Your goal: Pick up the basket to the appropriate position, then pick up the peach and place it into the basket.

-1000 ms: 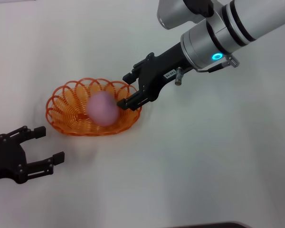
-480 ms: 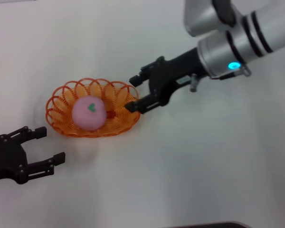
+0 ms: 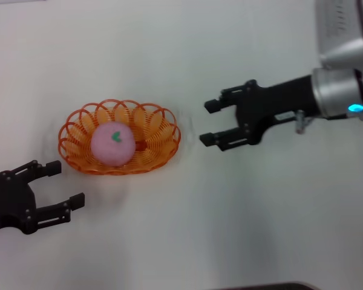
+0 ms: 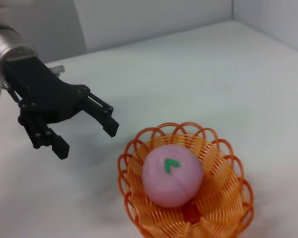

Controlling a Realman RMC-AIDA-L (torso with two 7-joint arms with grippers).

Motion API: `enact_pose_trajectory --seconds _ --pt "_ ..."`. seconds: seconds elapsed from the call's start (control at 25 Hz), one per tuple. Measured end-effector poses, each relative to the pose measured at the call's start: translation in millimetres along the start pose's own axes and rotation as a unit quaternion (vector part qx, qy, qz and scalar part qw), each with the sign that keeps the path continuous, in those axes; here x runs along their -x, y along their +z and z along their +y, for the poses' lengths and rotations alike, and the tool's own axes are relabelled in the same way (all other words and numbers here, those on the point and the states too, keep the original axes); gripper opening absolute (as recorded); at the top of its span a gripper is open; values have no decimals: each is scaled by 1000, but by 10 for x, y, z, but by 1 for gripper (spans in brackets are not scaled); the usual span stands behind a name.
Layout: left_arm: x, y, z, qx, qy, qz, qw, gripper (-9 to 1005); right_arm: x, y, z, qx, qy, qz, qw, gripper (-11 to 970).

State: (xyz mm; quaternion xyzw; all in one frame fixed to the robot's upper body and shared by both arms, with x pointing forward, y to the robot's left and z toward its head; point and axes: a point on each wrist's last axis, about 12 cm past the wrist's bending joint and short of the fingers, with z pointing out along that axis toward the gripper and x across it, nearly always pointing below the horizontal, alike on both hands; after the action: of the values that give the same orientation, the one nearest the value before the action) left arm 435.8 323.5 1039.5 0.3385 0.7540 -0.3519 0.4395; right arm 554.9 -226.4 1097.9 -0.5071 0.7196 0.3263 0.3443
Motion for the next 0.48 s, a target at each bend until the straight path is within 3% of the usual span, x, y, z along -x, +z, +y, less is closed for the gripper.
enact_pose_trajectory --seconds 0.48 --pt "-30 17 -32 -9 -8 -1 1000 873 -612 -335 269 -49 -5 -97 994 760"
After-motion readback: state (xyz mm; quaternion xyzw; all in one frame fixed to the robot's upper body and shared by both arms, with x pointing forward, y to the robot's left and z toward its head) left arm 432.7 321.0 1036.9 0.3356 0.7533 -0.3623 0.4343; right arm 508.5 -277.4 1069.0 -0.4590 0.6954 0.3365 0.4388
